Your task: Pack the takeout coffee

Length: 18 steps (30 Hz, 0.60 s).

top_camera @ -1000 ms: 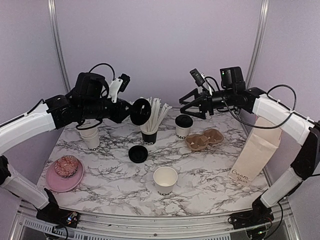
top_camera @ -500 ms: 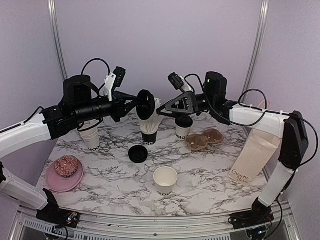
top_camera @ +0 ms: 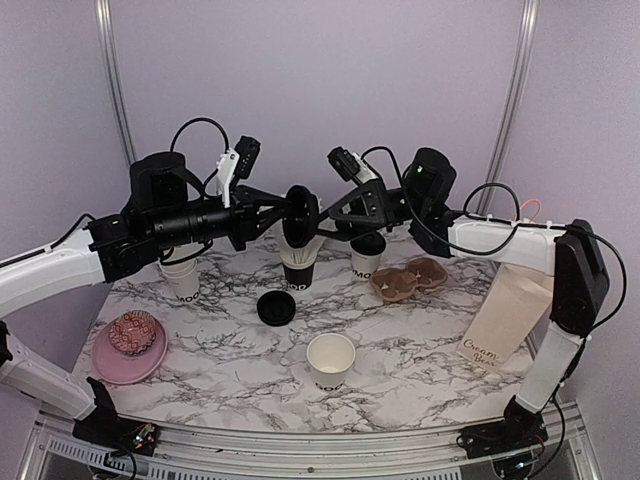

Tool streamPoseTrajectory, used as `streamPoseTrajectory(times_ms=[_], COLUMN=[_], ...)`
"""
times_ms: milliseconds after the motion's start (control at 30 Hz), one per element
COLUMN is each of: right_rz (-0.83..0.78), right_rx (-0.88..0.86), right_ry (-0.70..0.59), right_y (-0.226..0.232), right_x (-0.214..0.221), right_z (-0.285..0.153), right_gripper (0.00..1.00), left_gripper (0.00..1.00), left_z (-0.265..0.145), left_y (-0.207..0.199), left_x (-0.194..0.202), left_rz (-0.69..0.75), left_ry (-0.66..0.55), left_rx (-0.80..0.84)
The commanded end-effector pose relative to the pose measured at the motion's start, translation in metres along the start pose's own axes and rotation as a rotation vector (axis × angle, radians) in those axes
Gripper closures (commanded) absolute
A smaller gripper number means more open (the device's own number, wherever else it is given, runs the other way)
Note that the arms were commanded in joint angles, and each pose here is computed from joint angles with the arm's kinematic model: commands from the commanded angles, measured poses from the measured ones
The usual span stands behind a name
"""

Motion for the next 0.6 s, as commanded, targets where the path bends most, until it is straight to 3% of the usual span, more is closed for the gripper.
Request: streamPoseTrajectory(times_ms=[0, 567], right_rz=[-0.056, -0.036], right_rx=[-0.027, -0.02], right_ry=[0.009, 0.013], right_y=[0.015, 0.011], right_x=[-0.01, -0.007], right_z=[0.007, 0.009], right_gripper=[0.01, 0.07], left_gripper=[0.89, 0.89], left_z=[0.008, 0.011], left_y=[-0.007, -0.019], left_x=[-0.003, -0.006], left_rz=[0.031, 0.088], left_ry=[-0.025, -0.023], left_rx=[0.036, 0.026])
Point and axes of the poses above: each gripper's point midway between its finger pads, its own z axis out along the fingers, its own y axis along the line the jaws close on, x = y × z, the point moved 9 cm from there along -z, back along the fingers
